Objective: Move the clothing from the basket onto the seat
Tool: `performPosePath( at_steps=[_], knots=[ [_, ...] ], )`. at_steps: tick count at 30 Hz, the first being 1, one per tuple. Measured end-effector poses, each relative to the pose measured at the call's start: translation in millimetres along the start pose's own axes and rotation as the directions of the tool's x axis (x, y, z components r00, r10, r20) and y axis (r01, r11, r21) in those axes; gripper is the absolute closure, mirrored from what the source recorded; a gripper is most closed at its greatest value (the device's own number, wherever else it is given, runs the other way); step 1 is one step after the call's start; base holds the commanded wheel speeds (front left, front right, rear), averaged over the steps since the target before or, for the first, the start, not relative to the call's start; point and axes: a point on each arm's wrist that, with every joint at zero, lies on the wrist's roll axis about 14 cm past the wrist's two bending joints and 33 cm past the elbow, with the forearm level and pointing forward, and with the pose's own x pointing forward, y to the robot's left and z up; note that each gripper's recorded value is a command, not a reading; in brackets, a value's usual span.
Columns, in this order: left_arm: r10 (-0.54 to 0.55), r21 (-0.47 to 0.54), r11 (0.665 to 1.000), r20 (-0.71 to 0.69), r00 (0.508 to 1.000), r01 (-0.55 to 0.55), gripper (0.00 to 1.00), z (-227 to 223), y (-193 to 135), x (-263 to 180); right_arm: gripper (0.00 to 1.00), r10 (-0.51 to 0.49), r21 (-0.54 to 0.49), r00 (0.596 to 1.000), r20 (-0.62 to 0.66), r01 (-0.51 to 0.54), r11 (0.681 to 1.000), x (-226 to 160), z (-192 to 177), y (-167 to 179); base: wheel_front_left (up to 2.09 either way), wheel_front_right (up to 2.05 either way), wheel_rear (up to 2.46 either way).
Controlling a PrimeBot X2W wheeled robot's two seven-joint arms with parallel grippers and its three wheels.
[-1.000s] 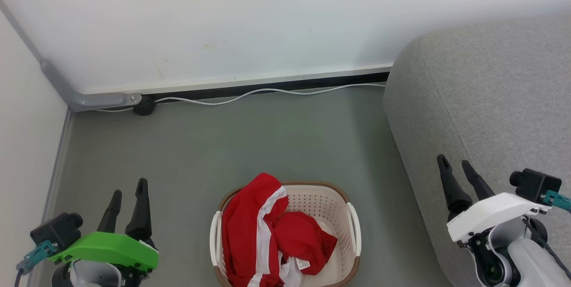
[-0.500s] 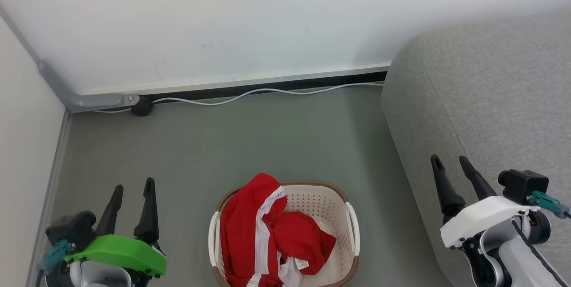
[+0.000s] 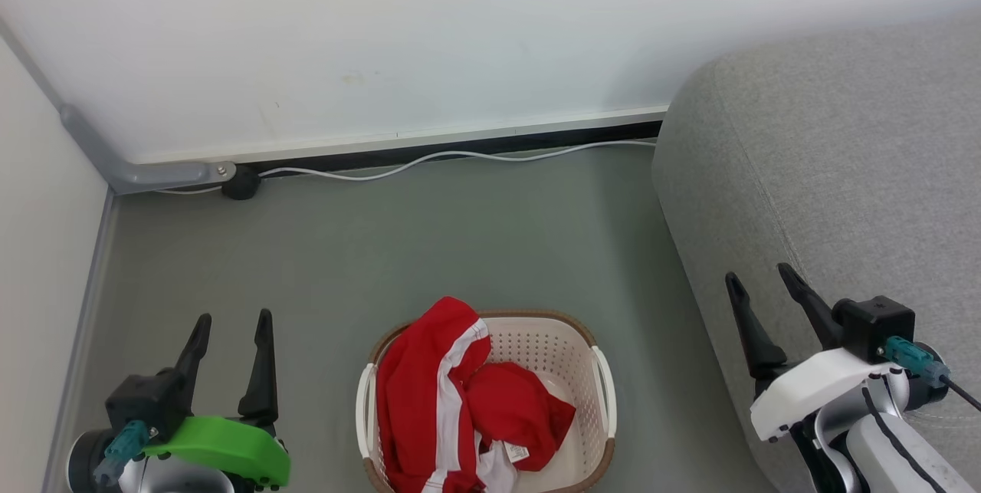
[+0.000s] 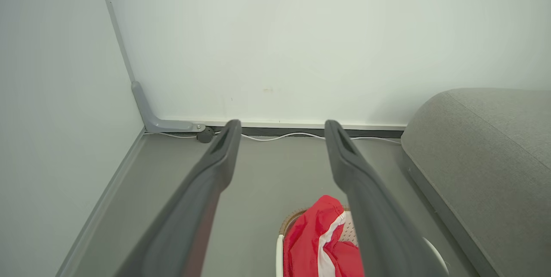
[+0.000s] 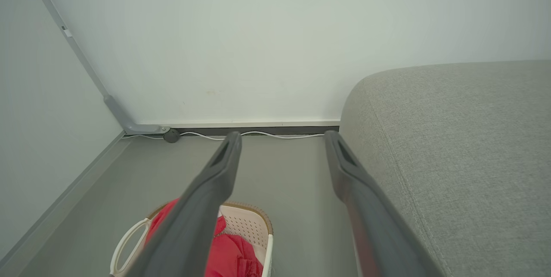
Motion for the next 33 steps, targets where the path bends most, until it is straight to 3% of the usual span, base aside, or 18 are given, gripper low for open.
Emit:
performPosePath(
  at_steps=[11, 33],
  knots=[
    [-0.044, 0.143, 0.989, 0.017, 0.999, 0.041, 0.00, 1, -6, 0, 0.00, 0.055, -0.146, 0.998, 0.024, -0.051, 0.988, -1, 2, 7, 0.00, 0.00, 0.00],
    [-0.024, 0.110, 0.993, -0.032, 0.999, 0.028, 0.00, -15, 3, 2, 0.00, 0.032, -0.140, 0.999, 0.018, -0.029, 0.990, 5, 0, 0, 0.00, 0.00, 0.00]
  ],
)
